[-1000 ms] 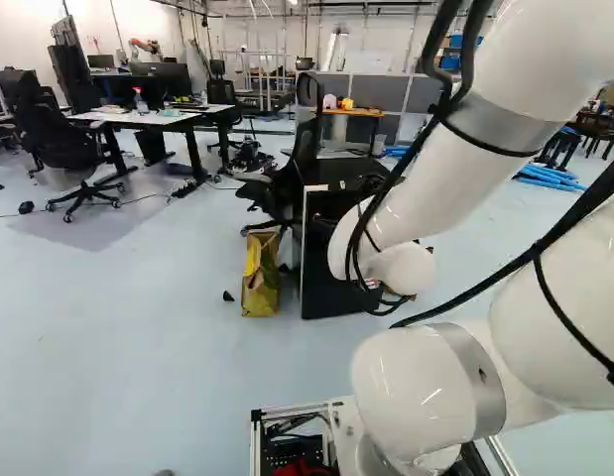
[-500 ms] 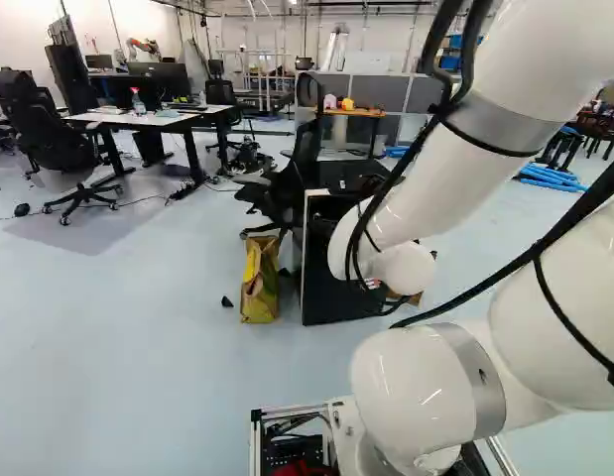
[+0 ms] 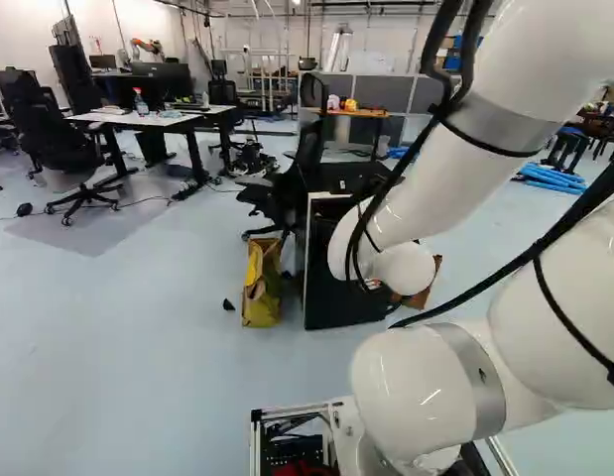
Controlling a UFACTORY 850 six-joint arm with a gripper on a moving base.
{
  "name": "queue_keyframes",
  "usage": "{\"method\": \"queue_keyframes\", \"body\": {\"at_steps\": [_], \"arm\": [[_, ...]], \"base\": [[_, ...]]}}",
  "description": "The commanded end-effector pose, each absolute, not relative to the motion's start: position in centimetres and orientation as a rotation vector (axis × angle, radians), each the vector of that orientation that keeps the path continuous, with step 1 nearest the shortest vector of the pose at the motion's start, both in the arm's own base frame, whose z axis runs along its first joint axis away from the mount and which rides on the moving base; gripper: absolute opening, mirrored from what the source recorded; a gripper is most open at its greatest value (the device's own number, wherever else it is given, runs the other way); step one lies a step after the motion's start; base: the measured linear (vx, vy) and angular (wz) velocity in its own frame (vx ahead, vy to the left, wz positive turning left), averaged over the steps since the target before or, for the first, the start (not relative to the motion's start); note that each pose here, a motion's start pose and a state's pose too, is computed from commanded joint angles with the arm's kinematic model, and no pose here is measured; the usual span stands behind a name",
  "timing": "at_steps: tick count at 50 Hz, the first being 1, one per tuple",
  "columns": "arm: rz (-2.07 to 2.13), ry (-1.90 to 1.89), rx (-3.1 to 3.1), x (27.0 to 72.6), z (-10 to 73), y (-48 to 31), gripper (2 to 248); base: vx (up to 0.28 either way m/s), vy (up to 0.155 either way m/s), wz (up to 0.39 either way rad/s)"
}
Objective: Grab a drink from the fridge
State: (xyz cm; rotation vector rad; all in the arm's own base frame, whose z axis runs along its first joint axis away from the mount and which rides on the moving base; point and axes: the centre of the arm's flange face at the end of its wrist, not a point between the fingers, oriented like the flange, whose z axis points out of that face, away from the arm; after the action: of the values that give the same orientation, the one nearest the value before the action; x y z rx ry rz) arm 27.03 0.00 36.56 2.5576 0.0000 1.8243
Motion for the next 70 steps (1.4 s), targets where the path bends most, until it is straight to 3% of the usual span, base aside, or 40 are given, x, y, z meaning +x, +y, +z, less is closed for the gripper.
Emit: {"method": "queue_keyframes", "body": {"at_steps": [70], "arm": [[1.824,-0.080,2.559,27.01,36.56,0.53,247]], "base": [[0.024,0.006,0.028]]}}
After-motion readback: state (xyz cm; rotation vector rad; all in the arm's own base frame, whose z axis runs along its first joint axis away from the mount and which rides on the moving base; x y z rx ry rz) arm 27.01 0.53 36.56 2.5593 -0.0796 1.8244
